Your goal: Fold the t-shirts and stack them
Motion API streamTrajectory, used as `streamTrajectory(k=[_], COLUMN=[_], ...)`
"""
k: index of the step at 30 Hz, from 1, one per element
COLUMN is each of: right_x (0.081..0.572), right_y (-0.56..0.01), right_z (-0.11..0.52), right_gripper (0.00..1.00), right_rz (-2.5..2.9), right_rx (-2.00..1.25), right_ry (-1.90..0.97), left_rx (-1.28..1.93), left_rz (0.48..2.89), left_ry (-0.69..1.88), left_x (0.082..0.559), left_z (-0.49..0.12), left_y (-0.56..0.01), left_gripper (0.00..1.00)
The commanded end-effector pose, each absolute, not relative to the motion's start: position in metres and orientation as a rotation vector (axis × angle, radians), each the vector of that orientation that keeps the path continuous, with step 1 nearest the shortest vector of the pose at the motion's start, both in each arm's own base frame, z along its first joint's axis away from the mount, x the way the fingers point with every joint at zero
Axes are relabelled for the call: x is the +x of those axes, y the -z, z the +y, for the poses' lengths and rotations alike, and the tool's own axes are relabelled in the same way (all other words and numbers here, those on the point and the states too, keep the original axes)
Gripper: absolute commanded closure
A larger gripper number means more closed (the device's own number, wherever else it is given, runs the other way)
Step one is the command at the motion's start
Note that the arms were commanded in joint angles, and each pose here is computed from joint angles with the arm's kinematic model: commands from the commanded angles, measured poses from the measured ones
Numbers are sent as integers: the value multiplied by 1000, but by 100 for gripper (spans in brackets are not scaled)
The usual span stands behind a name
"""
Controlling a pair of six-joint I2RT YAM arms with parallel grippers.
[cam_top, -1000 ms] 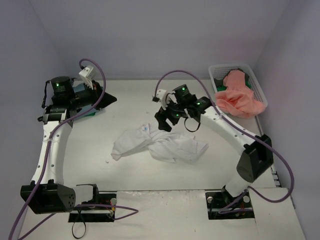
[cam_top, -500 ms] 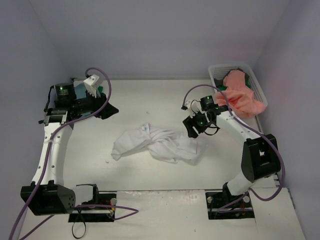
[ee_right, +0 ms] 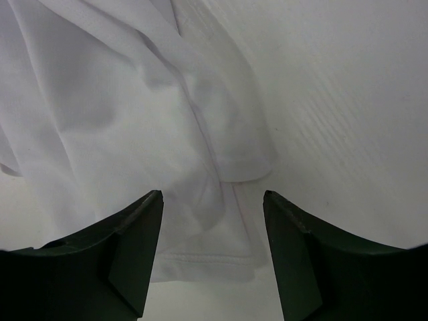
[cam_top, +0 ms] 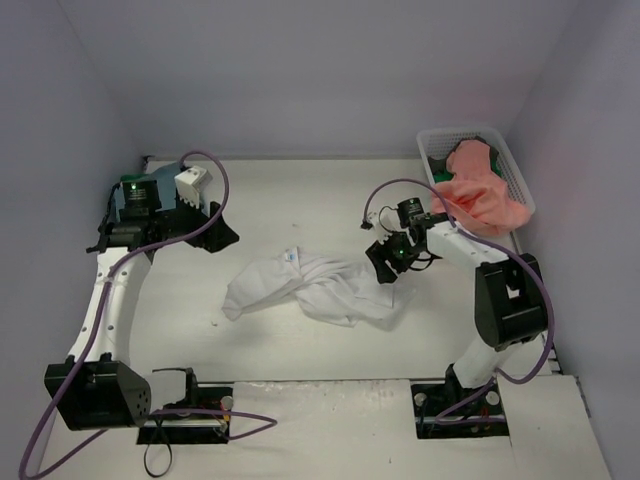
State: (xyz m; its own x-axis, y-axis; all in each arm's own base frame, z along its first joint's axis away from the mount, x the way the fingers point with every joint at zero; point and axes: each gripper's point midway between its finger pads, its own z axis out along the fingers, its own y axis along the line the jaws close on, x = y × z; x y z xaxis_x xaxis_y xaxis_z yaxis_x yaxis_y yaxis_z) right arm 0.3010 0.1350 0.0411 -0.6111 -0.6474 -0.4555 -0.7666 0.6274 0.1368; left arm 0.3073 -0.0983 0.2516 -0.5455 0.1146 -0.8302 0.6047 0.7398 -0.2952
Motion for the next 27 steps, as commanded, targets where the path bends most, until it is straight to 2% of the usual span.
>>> streamTrajectory(k=[1, 8, 15, 18, 20, 24, 27], right_x=[302, 298, 293, 291, 290, 286, 287], right_y=[-42, -31, -26, -23, -22, -19, -18], right_z=[134, 130, 128, 129, 129, 128, 127], right_gripper=[42, 52, 53, 64, 75, 78, 94], right_rz=[2494, 2542, 2563, 2571, 2571, 2576, 2578], right_rx=[-1108, -1107, -1129, -1137, -1145, -1165, -1177], right_ry=[-456, -437, -411, -415, -415, -420, -396], left_rx=[586, 604, 605, 605, 605, 607, 604], left_rz=[2029, 2036, 2022, 2020, 2024, 2027, 2028], left_ry=[631, 635, 641, 638, 640, 638, 636], left_x=[313, 309, 307, 308, 308, 308, 308], left_z=[-92, -92, -94, -94, -94, -93, -93], left_y=[-259, -260, -268, -270, -269, -265, -265], left_gripper=[27, 27, 27, 27, 27, 27, 27])
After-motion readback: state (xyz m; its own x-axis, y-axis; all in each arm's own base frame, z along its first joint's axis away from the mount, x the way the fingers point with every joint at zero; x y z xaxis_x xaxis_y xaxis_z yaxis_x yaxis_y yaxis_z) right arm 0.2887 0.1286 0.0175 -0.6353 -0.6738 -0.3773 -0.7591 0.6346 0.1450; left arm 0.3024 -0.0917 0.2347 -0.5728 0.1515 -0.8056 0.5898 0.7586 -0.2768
